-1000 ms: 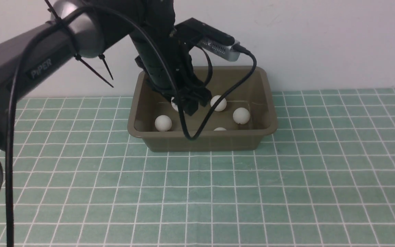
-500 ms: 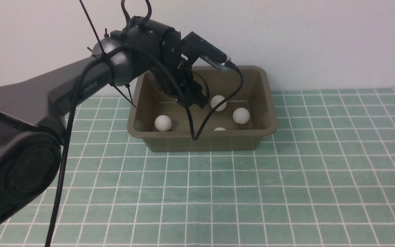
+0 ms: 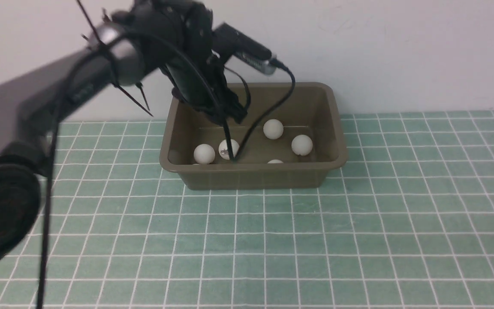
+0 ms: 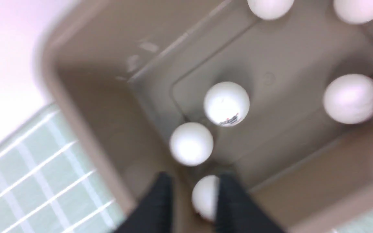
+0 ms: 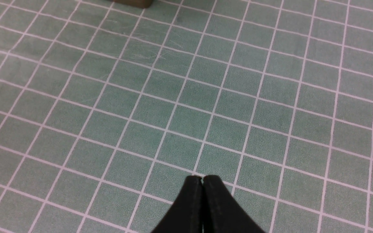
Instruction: Put the table tennis balls in the box on the green coffee tablecloth.
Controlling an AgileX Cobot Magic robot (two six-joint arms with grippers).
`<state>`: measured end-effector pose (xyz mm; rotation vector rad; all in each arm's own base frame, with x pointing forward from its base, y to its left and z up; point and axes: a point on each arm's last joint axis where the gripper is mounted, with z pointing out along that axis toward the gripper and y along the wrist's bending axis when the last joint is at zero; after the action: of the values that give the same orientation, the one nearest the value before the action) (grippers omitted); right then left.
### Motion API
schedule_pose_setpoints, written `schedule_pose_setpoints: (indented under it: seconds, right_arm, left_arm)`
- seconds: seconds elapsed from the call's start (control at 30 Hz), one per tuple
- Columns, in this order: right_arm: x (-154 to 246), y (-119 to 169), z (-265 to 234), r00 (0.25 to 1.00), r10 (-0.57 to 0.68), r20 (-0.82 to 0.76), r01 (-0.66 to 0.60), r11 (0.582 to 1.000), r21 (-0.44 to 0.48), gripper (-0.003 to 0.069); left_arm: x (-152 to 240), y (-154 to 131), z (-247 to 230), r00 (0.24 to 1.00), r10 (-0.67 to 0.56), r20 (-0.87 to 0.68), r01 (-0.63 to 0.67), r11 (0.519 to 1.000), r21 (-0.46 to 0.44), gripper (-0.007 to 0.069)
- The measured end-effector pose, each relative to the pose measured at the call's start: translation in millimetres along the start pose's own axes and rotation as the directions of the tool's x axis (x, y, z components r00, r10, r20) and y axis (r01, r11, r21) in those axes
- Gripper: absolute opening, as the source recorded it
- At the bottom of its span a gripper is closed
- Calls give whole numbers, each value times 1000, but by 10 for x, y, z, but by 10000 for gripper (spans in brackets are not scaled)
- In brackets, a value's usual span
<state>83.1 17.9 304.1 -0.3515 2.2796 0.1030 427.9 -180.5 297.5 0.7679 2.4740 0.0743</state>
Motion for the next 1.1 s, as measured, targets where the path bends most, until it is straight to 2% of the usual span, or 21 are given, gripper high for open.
schedule_pose_setpoints:
  seconds: [0.07,0.17,0.27,0.33,0.4,0.5,0.6,0.73,0.8,0.9,1.0,1.03,1.1]
  right_arm:
    - [3,1,0,1000,1,-3,-1,1000,-1,-18]
    - [3,1,0,1000,1,-3,-1,1000,-2,-18]
    - [4,2,0,1000,1,-5,-1,1000,-2,-18]
    - [4,2,0,1000,1,-5,-1,1000,-2,-18]
    - [4,2,0,1000,1,-5,-1,1000,-2,-18]
    - [4,2,0,1000,1,-5,-1,1000,-2,-18]
    - [4,2,0,1000,1,-5,-1,1000,-2,-18]
    - [4,2,0,1000,2,-5,-2,1000,-2,-18]
    - [4,2,0,1000,2,-5,-2,1000,-2,-18]
    - [4,2,0,1000,3,-5,-3,1000,-2,-18]
    - [4,2,0,1000,3,-5,-3,1000,-2,-18]
    - [4,2,0,1000,4,-5,-4,1000,-2,-18]
    - [5,2,0,1000,4,-6,-4,1000,-2,-18]
  left_arm:
    - [-23,49,-360,998,-25,50,25,1000,-11,54]
    - [-46,81,-803,987,-68,144,67,998,8,6]
    - [-27,60,-1333,949,-121,290,101,991,82,-4]
    - [92,-22,-1622,917,-137,374,86,985,150,-4]
    - [313,-122,-1856,890,-121,439,51,985,167,-4]
    - [663,-267,-1923,875,-109,472,28,984,177,-4]
    - [1099,-349,-2038,838,-152,525,56,979,195,-4]
    - [1483,-406,-2088,837,-170,521,70,976,206,-4]
    - [1670,-417,-2093,843,-137,521,54,984,170,-4]
    - [1803,-375,-1995,863,-30,504,7,999,49,-4]
    - [1864,-307,-1880,878,23,478,4,998,-55,-4]
    - [1909,-218,-1843,884,-7,468,61,993,-100,-4]
    - [2029,-21,-1843,861,-152,486,245,960,-133,-4]
